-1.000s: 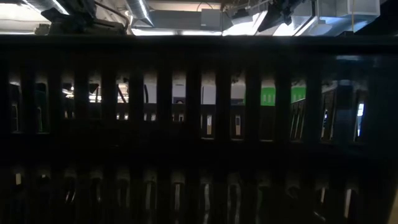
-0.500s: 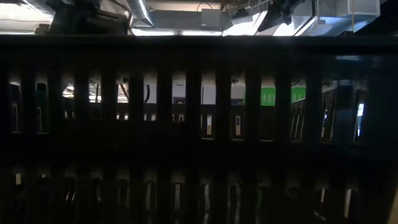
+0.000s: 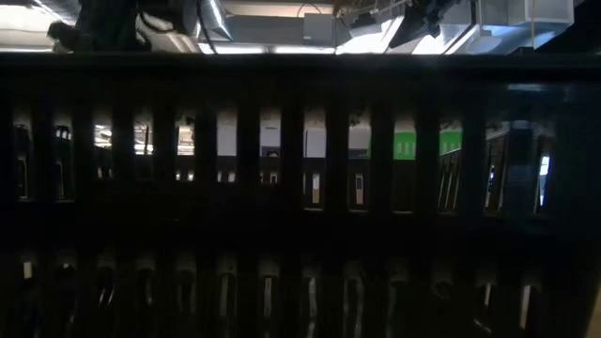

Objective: Stack baskets on shelf by color
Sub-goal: Put the middle left black bin on the shelf

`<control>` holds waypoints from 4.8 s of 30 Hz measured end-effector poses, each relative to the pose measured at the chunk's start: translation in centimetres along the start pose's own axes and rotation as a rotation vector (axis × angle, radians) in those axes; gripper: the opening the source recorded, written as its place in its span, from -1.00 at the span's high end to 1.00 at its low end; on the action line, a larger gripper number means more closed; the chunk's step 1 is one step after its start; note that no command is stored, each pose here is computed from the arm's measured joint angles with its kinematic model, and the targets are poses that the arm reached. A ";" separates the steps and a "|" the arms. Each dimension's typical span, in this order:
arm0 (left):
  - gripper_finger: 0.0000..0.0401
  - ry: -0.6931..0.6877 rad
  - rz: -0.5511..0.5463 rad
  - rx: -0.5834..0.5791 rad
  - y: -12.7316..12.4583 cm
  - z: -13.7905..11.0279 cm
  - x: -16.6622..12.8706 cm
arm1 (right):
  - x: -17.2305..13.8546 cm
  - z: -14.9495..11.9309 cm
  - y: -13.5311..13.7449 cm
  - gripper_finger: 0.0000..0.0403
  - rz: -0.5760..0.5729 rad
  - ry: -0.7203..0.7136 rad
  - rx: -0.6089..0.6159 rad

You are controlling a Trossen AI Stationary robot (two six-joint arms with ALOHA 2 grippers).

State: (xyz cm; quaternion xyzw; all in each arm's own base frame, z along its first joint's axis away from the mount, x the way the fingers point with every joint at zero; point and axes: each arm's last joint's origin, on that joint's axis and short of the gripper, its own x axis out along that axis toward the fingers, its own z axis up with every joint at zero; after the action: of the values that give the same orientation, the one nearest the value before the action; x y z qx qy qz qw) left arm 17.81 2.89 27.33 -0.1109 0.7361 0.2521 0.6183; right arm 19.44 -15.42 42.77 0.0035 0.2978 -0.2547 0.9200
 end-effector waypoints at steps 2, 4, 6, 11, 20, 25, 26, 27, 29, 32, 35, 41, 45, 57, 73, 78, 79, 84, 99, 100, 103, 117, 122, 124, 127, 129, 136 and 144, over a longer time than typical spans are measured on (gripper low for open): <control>1.00 -0.034 0.006 -0.005 0.2 0.1 -0.8 | 0.0 0.0 0.0 1.00 0.000 0.000 0.000; 1.00 -0.062 0.005 -0.011 0.3 0.3 -1.5 | 0.0 0.0 0.0 1.00 0.000 0.000 -0.003; 1.00 -0.093 0.012 -0.016 0.4 0.4 -2.1 | 0.0 0.0 0.0 1.00 0.000 0.000 -0.019; 1.00 -0.164 0.041 -0.032 0.8 0.6 -3.5 | 0.0 0.0 0.0 1.00 0.000 0.000 -0.033; 1.00 -0.309 0.224 -0.070 1.7 0.8 -5.3 | 0.0 0.0 0.0 1.00 0.000 0.000 -0.048; 1.00 -0.306 0.263 -0.048 2.4 1.1 -5.3 | 0.0 0.0 0.0 1.00 0.000 0.000 -0.048; 1.00 -0.303 0.267 -0.044 2.5 1.1 -5.3 | 0.0 0.0 0.0 1.00 0.000 0.000 -0.048; 1.00 -0.299 0.270 -0.039 2.6 1.1 -5.3 | 0.0 0.0 0.0 1.00 0.000 0.000 -0.048; 1.00 -0.291 0.280 -0.025 2.9 1.2 -5.2 | 0.0 0.0 0.0 1.00 0.000 0.000 -0.048; 1.00 -0.276 0.288 -0.017 3.4 1.4 -5.1 | 0.0 0.0 0.0 1.00 0.000 0.000 -0.048; 1.00 -0.269 0.316 -0.032 4.1 1.5 -5.0 | 0.0 0.0 0.0 1.00 0.000 0.000 -0.048; 1.00 -0.267 0.446 -0.073 5.5 1.7 -4.9 | 0.0 0.0 0.0 1.00 0.000 0.000 -0.048; 1.00 -0.248 0.539 -0.078 6.6 1.8 -4.8 | 0.0 0.0 0.0 1.00 0.000 0.000 -0.048; 1.00 -0.369 0.729 -0.094 8.8 3.1 -7.4 | 0.0 0.0 0.0 1.00 0.000 0.000 -0.048; 1.00 -0.801 0.520 0.200 6.3 8.8 -14.4 | 0.0 0.0 0.0 1.00 0.000 0.000 -0.048; 1.00 -0.843 0.301 0.361 4.0 11.7 -13.9 | 0.0 0.0 0.0 1.00 0.000 0.000 -0.048; 1.00 -0.842 0.269 0.383 3.7 12.2 -13.7 | 0.0 0.0 0.0 1.00 0.000 0.000 -0.048; 1.00 -0.838 0.129 0.457 2.1 14.4 -12.9 | 0.0 0.0 0.0 1.00 0.000 0.000 -0.048; 1.00 -0.649 -0.151 0.503 -2.6 18.5 -8.0 | 0.0 0.0 0.0 1.00 0.001 0.001 -0.049; 1.00 -0.641 -0.155 0.516 -3.1 18.6 -7.8 | 0.0 0.0 0.0 1.00 0.001 0.001 -0.049; 1.00 -0.633 -0.161 0.547 -4.4 18.8 -7.5 | 0.0 0.0 0.0 1.00 0.001 0.001 -0.045; 1.00 -0.654 -0.179 0.545 -6.0 18.8 -7.6 | 0.0 0.0 0.0 1.00 0.001 0.002 -0.042; 1.00 -0.633 -0.196 0.501 -6.4 19.4 -6.9 | 0.0 0.0 0.0 1.00 0.001 0.004 -0.043; 1.00 -0.615 -0.203 0.486 -6.7 19.6 -6.5 | 0.0 0.0 0.0 1.00 0.002 0.004 -0.045; 1.00 -0.616 -0.210 0.473 -7.1 19.9 -6.2 | 0.0 0.0 0.0 1.00 0.002 0.003 -0.045; 1.00 -0.597 -0.213 0.463 -7.2 20.0 -5.9 | 0.0 0.0 0.0 1.00 0.002 0.003 -0.045; 0.87 -0.614 -0.151 0.429 -7.4 19.9 -6.1 | 0.0 -0.1 0.0 1.00 0.002 0.005 -0.047; 0.64 -0.634 -0.126 0.397 -7.5 20.0 -6.2 | 0.0 -0.1 0.0 1.00 0.003 0.009 -0.048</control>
State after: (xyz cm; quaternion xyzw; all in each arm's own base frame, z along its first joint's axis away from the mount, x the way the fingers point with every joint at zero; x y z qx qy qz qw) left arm 39.76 5.78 29.43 0.0498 0.5347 0.0877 0.8390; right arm 19.39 -15.36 42.70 -0.0168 0.3081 -0.2459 0.9189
